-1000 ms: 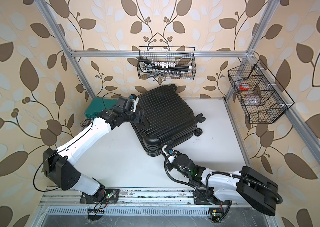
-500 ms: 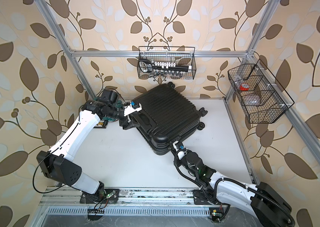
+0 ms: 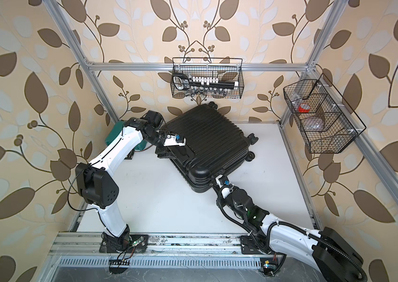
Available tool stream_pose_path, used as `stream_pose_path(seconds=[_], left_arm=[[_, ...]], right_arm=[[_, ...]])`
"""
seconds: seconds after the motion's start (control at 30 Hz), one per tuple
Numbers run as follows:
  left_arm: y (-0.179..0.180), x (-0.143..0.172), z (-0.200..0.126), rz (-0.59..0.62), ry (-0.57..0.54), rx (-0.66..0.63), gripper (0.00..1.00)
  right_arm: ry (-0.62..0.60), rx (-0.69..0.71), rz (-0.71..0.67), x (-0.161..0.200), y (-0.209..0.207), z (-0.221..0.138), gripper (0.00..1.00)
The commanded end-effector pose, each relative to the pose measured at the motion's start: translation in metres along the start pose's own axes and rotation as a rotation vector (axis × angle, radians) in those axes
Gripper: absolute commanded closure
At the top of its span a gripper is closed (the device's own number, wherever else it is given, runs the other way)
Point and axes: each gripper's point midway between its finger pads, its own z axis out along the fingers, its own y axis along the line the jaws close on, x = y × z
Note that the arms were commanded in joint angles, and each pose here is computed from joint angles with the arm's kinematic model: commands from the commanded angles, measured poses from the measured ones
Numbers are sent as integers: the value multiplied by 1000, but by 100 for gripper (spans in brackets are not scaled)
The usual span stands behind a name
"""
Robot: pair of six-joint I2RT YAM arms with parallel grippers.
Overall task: Close the suitcase zippers
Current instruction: Zip the zipper on the suitcase.
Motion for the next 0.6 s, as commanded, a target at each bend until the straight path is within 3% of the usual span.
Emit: stream_pose_path(seconds=[0.0,0.3,0.47,0.57], left_arm=[[-5,2,2,54,63,16,20],[-36,5,25,57,230,109,32],[-54,8,23,45,350,151,51],[-62,7,21,27,385,170,53]], right_arm=[[-32,20,17,-8,-5,-1,100],[-29,31,6,-11,-6,-1,100],[-15,100,3,-17,-17,-3,100],[-25,134,7,-20,-23,-6,100]])
